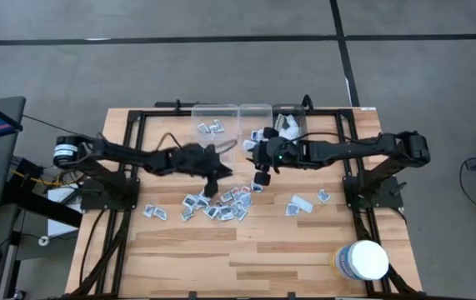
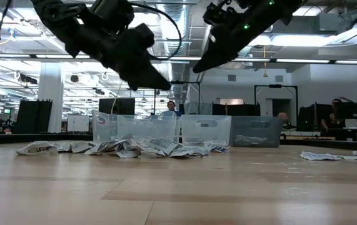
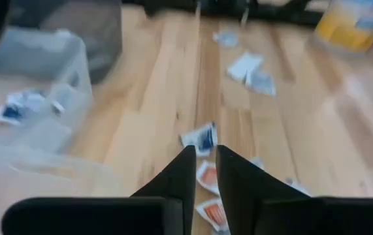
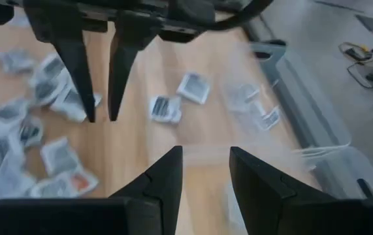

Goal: Pick & Place First Aid Supplies
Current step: Put the ointment pack into the top left transparent bin

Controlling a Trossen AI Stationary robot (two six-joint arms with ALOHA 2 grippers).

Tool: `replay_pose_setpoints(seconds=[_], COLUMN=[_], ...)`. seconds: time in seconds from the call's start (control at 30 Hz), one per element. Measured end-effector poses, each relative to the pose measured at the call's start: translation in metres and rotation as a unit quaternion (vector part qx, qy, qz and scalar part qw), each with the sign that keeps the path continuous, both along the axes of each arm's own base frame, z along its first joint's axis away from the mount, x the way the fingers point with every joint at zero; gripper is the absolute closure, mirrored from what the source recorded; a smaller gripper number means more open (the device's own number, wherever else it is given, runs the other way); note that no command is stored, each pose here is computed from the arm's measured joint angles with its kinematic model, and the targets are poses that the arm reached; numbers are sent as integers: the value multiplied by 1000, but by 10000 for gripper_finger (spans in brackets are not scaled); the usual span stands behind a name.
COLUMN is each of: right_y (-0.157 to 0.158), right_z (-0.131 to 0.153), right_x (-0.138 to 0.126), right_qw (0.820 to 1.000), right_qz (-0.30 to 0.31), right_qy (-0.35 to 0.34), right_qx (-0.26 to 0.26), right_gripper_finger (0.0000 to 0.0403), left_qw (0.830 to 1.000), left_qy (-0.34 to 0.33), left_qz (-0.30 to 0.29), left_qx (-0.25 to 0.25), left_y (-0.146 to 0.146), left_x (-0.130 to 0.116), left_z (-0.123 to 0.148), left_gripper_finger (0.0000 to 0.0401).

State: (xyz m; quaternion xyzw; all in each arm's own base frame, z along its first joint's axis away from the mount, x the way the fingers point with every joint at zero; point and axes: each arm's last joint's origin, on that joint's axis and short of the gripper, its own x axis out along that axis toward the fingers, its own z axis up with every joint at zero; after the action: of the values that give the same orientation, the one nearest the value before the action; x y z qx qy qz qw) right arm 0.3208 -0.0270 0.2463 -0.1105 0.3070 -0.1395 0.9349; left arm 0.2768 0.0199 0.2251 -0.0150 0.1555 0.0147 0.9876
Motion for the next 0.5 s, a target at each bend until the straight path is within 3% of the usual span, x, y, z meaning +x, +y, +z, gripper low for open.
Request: replay_pose_setpoints(seconds=[0.23,0.5], right_y=[14,31], right_z=[-9,-11], right_x=[-6,-7], right_qw=[998,996], right_qz=[19,47], right_qy=[61,72], right_qx=[-2,-4], right_gripper_finger=[282,282], left_qw=[998,994], left_qy=[47,67], left_qz=[45,84], left_qx=[7,-31], left_y=[-33,-39], left_x=[12,22], left_z=[-28,-52], left_gripper_finger=[299,261])
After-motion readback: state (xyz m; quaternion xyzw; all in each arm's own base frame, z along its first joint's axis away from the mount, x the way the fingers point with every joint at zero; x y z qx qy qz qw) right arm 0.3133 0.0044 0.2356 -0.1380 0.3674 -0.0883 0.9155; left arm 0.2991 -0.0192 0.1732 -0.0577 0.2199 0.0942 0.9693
